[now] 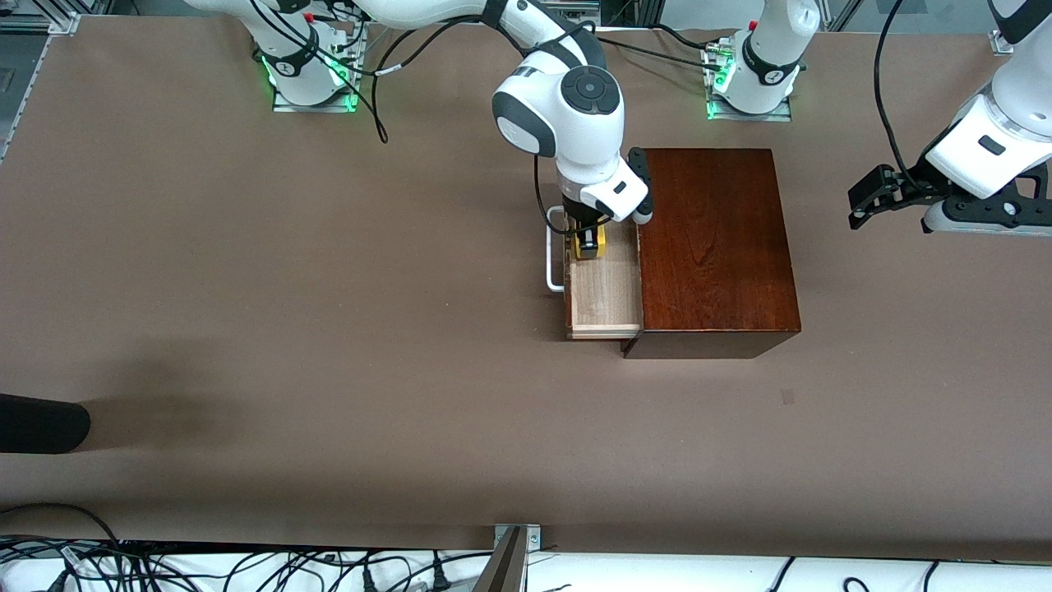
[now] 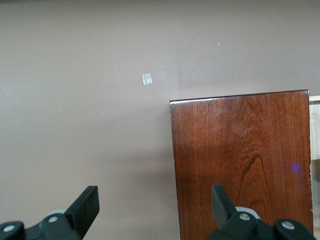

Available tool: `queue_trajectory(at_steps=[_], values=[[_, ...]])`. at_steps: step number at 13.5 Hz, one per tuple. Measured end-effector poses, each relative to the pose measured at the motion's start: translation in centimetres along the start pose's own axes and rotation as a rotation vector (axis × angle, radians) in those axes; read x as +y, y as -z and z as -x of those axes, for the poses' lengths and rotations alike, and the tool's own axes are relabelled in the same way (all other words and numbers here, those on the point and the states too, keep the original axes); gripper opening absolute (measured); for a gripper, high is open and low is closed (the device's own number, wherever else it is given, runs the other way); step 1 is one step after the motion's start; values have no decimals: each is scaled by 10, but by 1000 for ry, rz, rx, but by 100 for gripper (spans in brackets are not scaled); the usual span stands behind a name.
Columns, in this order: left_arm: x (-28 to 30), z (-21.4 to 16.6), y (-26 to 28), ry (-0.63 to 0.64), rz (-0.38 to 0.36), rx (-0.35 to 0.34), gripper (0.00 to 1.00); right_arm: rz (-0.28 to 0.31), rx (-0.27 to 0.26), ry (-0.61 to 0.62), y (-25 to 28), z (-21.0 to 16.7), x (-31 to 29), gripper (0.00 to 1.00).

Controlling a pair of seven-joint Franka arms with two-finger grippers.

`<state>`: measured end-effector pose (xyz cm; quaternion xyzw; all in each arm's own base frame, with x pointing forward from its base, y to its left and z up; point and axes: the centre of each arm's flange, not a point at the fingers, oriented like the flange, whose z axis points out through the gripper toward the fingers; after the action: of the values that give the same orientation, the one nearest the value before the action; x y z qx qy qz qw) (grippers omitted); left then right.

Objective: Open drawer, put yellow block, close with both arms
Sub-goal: 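Lower the cube into the drawer and open the right gripper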

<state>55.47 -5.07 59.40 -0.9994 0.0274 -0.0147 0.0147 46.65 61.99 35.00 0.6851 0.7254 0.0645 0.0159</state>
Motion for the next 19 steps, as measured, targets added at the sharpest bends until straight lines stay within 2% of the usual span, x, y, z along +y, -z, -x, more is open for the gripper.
queue_trajectory(at_steps=[16, 19], values=[[14, -2, 4, -26, 1, 3, 100, -31, -31, -15, -32, -11, -20, 55], [14, -2, 3, -26, 1, 3, 100, -28, -30, -17, -32, -11, -19, 74]])
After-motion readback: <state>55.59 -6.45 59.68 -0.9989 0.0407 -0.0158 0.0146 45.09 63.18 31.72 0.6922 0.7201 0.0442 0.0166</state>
